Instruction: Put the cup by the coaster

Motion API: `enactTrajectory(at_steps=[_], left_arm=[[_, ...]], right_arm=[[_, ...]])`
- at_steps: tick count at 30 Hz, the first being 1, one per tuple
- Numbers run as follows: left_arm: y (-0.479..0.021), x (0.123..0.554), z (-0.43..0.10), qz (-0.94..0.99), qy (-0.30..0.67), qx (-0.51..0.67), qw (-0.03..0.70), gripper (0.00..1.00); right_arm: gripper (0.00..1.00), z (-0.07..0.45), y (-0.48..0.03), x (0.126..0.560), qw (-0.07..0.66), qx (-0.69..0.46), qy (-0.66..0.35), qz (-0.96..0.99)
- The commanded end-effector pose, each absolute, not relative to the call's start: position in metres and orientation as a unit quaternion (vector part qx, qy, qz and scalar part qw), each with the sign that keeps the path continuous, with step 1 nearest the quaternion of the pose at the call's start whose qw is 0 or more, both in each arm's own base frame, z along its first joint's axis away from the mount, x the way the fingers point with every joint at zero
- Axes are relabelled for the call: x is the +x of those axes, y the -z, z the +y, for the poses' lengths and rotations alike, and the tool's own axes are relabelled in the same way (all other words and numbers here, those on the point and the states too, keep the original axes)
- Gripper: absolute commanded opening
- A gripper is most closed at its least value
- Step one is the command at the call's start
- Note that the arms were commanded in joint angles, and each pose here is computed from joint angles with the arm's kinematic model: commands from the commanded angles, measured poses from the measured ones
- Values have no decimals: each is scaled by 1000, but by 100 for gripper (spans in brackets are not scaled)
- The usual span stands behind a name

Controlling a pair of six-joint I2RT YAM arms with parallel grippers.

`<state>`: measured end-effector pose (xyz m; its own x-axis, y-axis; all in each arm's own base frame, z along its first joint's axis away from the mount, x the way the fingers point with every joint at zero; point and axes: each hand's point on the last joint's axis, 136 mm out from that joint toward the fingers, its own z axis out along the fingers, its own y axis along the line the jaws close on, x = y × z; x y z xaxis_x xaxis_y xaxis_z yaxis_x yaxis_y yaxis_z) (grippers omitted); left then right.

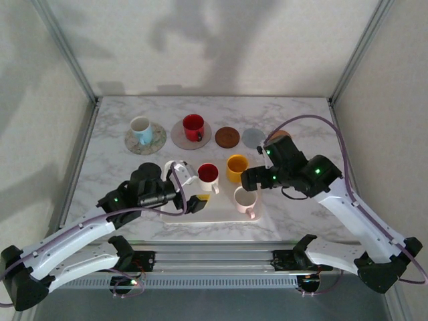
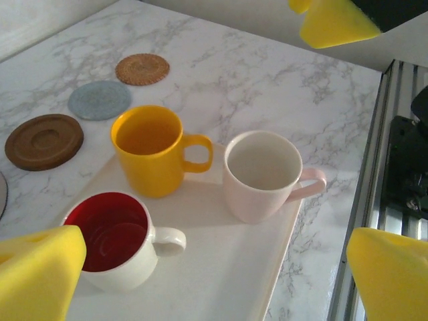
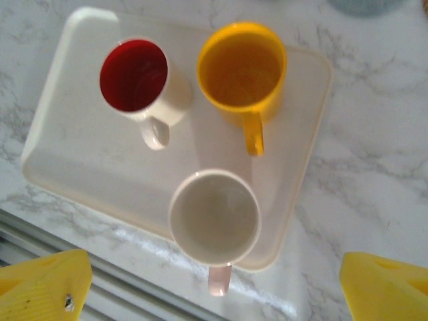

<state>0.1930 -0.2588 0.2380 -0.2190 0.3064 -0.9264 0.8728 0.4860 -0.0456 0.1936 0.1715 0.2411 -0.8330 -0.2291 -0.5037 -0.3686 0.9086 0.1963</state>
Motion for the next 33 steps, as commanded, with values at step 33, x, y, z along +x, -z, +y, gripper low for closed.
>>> enactTrajectory(at_steps=[33], left_arm=[[-186,175,-265,742,303,401,444,100]], right_arm=[[65,168,-120,120,56,-99,-165,980]])
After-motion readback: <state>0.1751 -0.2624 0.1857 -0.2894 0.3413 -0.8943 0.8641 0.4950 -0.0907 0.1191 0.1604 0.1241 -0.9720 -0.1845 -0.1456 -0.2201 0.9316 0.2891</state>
